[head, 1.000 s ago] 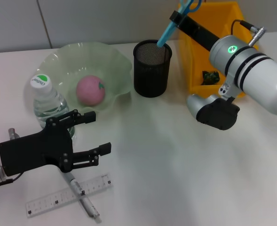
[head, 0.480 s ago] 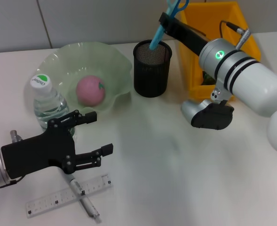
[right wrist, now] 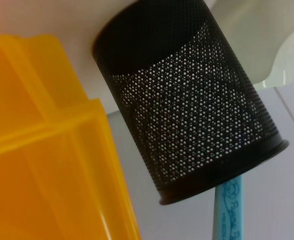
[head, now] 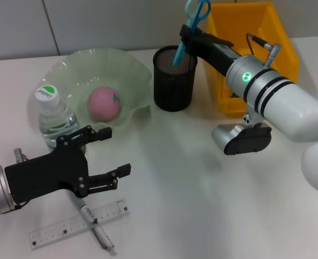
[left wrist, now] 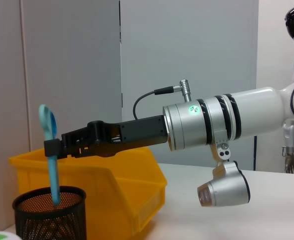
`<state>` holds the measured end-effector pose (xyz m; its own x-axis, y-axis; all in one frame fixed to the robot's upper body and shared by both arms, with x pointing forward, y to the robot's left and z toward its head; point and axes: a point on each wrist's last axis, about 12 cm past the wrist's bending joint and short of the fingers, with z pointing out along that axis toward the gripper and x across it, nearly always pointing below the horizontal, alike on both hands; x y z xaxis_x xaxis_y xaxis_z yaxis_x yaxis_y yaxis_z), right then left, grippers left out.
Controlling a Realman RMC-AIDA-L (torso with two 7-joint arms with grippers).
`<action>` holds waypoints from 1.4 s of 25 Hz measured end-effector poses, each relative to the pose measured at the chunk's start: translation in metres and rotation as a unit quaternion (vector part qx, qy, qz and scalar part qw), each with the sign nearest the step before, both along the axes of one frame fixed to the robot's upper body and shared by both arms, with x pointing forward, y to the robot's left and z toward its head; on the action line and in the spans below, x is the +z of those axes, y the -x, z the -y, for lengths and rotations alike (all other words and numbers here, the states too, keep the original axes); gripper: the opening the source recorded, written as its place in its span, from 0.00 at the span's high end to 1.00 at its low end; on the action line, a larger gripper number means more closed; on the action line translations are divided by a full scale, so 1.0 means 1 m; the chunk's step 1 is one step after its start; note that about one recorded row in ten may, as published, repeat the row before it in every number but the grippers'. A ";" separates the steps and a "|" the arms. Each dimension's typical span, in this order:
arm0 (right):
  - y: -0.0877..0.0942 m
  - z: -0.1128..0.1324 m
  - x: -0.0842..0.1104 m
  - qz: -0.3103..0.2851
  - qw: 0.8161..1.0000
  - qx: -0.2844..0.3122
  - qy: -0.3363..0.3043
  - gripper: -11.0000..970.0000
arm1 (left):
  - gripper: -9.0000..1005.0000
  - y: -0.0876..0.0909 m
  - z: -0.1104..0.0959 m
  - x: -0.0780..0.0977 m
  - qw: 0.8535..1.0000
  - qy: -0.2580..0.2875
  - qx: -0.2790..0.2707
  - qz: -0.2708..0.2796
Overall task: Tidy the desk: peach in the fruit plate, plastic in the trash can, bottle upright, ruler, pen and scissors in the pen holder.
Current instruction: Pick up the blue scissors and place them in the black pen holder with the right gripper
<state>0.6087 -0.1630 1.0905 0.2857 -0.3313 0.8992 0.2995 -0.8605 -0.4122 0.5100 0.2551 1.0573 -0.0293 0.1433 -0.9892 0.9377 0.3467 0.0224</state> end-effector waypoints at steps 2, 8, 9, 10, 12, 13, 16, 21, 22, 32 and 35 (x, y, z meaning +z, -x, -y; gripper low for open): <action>0.000 0.000 0.000 0.003 1.000 0.005 0.004 0.74 | 0.16 0.000 0.000 0.000 1.000 0.000 0.000 0.001; 0.002 -0.001 0.000 0.019 0.999 0.020 0.019 0.74 | 0.16 0.003 0.002 -0.003 1.000 0.004 0.000 0.003; 0.002 -0.001 0.000 0.027 0.999 0.023 0.020 0.74 | 0.16 0.003 0.002 -0.003 1.000 0.005 -0.001 0.005; 0.002 -0.001 0.000 0.027 0.999 0.023 0.020 0.74 | 0.16 0.003 0.002 -0.003 1.000 0.005 -0.001 0.005; 0.003 -0.001 0.000 0.032 0.999 0.026 0.023 0.74 | 0.16 0.004 0.002 -0.003 1.000 0.004 -0.001 0.007; 0.003 -0.001 -0.001 0.033 0.999 0.026 0.024 0.74 | 0.16 0.004 0.001 -0.003 1.000 0.003 -0.001 0.009; 0.004 -0.001 -0.003 0.032 0.999 0.027 0.026 0.73 | 0.16 0.006 0.000 -0.004 1.000 0.000 -0.001 0.016; 0.007 -0.001 -0.007 0.020 0.999 0.024 0.018 0.73 | 0.16 0.010 0.001 -0.008 1.000 -0.003 -0.004 0.029; 0.007 -0.001 -0.007 0.020 0.999 0.024 0.018 0.73 | 0.16 0.010 0.001 -0.008 1.000 -0.003 -0.004 0.029; 0.012 -0.001 -0.014 0.027 0.999 0.022 0.002 0.72 | 0.16 0.013 0.004 -0.013 0.999 -0.006 -0.003 0.047; 0.012 -0.002 -0.014 0.029 0.999 0.021 0.003 0.65 | 0.16 0.014 0.003 -0.012 0.999 0.000 0.003 0.048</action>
